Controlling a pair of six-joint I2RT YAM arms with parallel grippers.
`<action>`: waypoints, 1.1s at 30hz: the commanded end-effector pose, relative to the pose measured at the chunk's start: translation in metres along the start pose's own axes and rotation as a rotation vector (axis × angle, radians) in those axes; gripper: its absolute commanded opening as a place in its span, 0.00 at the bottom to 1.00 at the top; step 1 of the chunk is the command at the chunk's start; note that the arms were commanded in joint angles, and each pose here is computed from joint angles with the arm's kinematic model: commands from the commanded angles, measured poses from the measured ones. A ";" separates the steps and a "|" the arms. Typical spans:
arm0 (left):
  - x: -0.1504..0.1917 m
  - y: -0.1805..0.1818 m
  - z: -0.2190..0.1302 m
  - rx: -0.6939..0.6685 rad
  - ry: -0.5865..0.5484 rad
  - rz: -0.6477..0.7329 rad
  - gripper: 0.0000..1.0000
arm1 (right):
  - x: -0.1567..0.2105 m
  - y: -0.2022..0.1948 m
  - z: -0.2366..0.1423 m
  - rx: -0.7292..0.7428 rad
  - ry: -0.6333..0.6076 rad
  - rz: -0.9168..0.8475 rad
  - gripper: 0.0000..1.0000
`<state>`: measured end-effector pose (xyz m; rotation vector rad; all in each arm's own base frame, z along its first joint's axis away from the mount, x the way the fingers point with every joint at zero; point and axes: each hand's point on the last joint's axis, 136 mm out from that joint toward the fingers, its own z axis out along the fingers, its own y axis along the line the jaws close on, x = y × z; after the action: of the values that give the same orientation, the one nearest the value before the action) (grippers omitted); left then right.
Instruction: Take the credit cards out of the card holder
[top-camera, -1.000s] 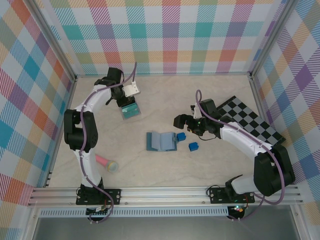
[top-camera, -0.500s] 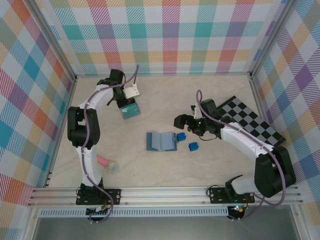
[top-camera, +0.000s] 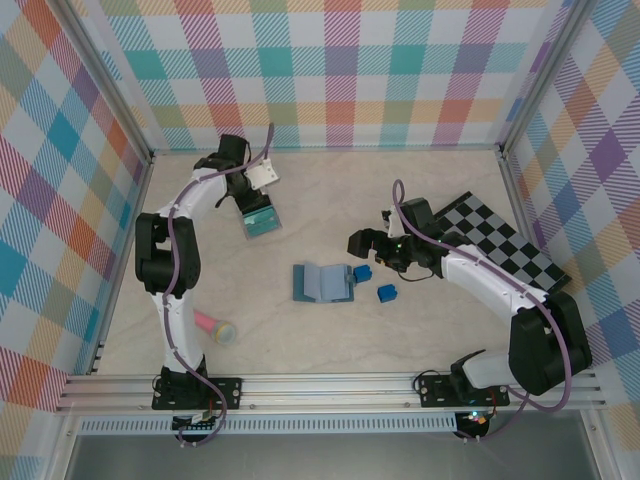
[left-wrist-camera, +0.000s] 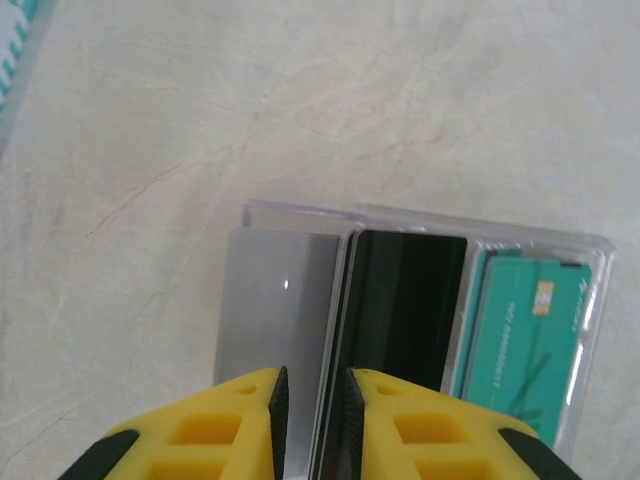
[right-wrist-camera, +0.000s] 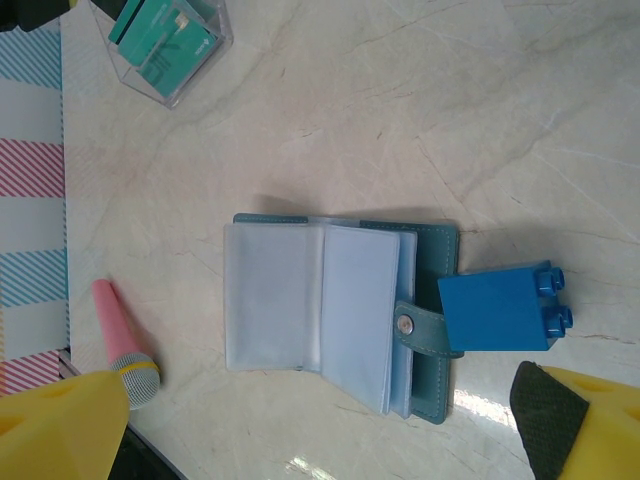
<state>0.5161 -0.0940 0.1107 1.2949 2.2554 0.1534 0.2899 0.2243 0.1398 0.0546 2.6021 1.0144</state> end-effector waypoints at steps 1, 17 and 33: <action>-0.036 0.029 -0.044 -0.097 -0.160 -0.100 0.25 | 0.001 0.001 -0.003 0.007 0.001 0.007 1.00; -0.035 0.002 -0.130 -0.093 -0.590 -0.974 0.44 | 0.034 0.028 0.047 0.244 0.130 -0.219 0.97; 0.049 -0.141 -0.081 0.284 -0.187 -1.364 0.66 | 0.061 0.042 0.123 0.227 0.334 -0.162 0.75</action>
<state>0.3647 -0.1129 0.1141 -0.2602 2.4814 -0.6810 0.2683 0.3373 0.0585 -0.3053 2.9407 0.6836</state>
